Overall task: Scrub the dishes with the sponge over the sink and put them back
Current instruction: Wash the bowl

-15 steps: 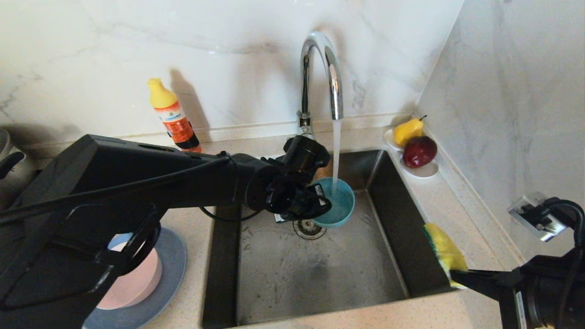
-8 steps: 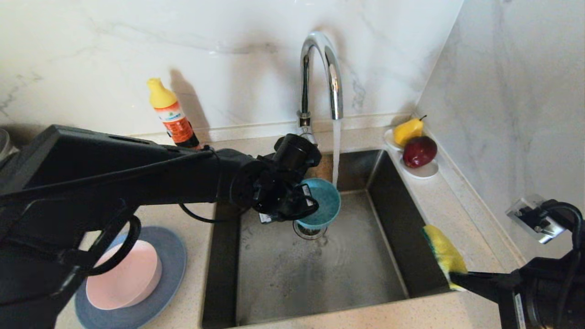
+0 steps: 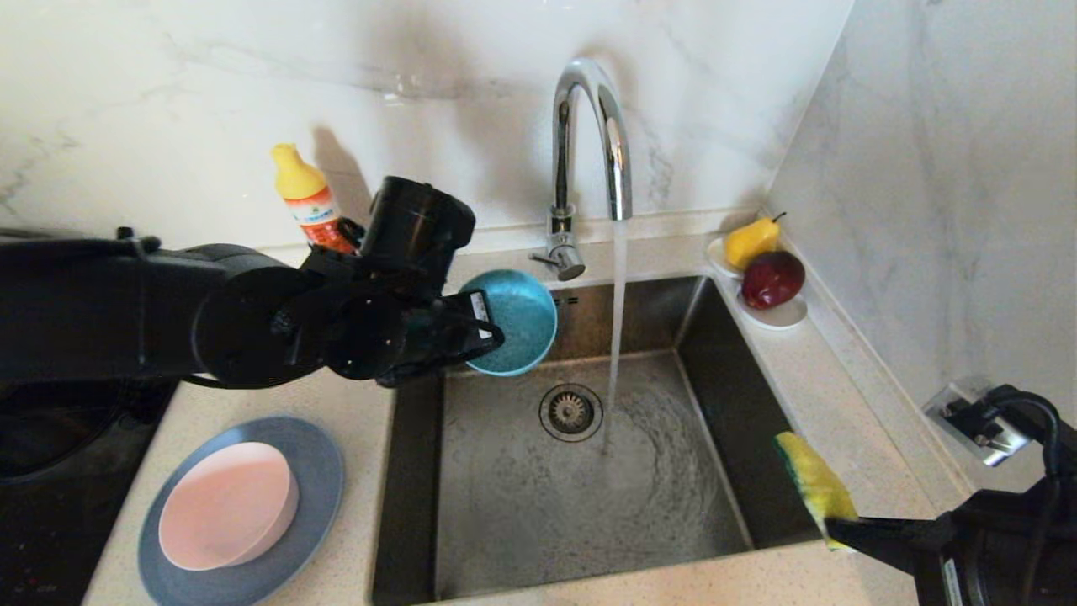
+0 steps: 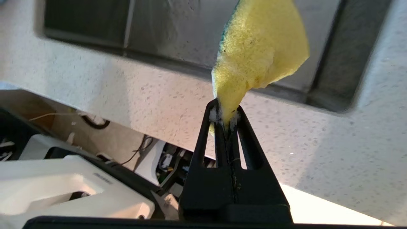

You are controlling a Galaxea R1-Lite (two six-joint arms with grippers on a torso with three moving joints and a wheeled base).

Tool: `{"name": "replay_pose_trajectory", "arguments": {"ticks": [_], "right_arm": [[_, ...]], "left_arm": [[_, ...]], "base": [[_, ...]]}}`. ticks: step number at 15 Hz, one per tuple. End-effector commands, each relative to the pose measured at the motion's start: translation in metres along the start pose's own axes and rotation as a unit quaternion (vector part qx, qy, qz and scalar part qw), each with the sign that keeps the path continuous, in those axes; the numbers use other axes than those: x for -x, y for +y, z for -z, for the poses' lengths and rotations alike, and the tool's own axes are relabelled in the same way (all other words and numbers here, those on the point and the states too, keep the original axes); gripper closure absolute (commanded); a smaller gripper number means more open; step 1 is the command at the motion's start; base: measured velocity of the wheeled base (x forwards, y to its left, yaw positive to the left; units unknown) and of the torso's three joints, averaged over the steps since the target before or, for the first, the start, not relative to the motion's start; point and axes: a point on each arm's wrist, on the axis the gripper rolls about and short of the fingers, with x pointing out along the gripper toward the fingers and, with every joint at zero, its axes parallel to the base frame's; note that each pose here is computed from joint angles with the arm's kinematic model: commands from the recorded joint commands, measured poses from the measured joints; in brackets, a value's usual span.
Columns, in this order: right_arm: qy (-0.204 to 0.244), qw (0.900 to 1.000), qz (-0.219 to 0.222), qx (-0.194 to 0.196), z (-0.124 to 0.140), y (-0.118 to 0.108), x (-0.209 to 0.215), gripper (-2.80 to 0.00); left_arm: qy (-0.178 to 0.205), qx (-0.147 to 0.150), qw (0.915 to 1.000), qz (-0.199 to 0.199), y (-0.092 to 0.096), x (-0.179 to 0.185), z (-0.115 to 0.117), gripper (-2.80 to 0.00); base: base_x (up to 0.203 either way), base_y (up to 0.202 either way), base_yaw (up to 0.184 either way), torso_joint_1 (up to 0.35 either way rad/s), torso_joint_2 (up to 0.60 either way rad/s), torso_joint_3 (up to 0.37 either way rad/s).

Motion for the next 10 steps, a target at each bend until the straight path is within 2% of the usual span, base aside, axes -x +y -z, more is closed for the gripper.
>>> {"name": "replay_pose_trajectory", "arguments": {"ticks": [1,3,5,8,10], "right_arm": [[0.010,1.000,0.001,0.000,0.002,0.000,-0.004,0.00],[0.014,1.000,0.000,0.000,0.005,-0.001,-0.004,0.00],[0.016,1.000,0.001,0.000,0.007,-0.001,-0.004,0.00],[0.021,1.000,0.001,0.000,0.008,-0.002,-0.005,0.00],[0.029,1.000,0.002,0.000,0.010,-0.002,-0.008,0.00]], "left_arm": [[-0.063,-0.002,0.9977,0.026,0.015,0.027,-0.008,0.00],[-0.125,-0.007,0.9908,0.053,0.020,0.038,-0.010,0.00],[-0.168,-0.014,0.9833,0.069,0.025,0.045,-0.010,0.00],[-0.216,-0.010,0.9722,0.091,0.031,0.049,-0.004,0.00],[-0.225,-0.010,0.9673,0.117,0.037,0.051,0.007,0.00]], "base": [[0.000,0.000,0.000,0.000,0.00,0.000],[0.000,0.000,0.000,0.000,0.00,0.000],[0.000,0.000,0.000,0.000,0.00,0.000],[0.000,0.000,0.000,0.000,0.00,0.000],[0.000,0.000,0.000,0.000,0.00,0.000]]}}
